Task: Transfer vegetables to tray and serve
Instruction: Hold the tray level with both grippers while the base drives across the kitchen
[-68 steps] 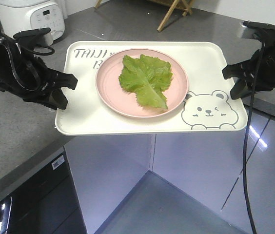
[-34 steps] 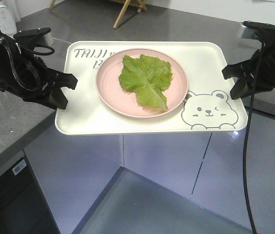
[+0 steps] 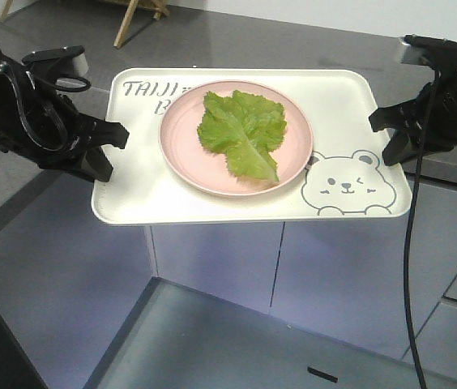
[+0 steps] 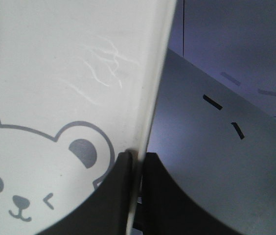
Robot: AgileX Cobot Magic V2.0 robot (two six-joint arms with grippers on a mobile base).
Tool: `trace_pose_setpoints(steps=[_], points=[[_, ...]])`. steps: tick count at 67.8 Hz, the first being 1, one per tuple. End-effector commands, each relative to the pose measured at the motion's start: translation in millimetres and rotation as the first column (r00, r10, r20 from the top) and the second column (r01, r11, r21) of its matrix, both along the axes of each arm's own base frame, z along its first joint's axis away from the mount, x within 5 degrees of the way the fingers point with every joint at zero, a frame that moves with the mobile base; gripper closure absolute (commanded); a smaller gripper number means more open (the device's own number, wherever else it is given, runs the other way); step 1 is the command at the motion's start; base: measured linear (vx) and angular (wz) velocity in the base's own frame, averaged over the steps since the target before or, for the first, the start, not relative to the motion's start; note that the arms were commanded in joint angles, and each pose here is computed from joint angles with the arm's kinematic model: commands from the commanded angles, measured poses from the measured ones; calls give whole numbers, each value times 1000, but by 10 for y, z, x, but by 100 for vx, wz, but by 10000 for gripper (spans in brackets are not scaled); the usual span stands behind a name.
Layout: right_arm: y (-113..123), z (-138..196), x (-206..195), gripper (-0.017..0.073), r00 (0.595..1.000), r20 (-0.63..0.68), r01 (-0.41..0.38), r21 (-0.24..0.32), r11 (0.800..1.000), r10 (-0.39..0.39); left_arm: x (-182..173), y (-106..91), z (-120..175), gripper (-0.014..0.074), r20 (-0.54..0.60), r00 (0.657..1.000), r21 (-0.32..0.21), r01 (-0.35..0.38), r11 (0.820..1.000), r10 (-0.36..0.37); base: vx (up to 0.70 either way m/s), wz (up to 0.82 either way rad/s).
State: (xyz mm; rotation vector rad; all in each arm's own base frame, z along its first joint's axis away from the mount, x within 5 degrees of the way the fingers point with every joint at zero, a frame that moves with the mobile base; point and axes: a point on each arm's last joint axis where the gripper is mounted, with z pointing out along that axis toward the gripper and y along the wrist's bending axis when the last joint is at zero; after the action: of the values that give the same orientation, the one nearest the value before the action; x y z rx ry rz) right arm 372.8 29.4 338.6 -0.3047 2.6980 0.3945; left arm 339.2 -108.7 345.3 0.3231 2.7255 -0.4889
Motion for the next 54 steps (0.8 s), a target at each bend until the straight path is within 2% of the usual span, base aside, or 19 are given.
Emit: trace_pose_setpoints(steps=[1,54], points=[[246,377,-139,565,993,107,-72,180,981,54,-155,-257,379,599,102,993,-219,75,973,-53,-5,-31],[246,377,-139,565,993,107,-72,180,981,54,-155,-257,379,599,102,993,-219,75,973,-53,-6,-28]])
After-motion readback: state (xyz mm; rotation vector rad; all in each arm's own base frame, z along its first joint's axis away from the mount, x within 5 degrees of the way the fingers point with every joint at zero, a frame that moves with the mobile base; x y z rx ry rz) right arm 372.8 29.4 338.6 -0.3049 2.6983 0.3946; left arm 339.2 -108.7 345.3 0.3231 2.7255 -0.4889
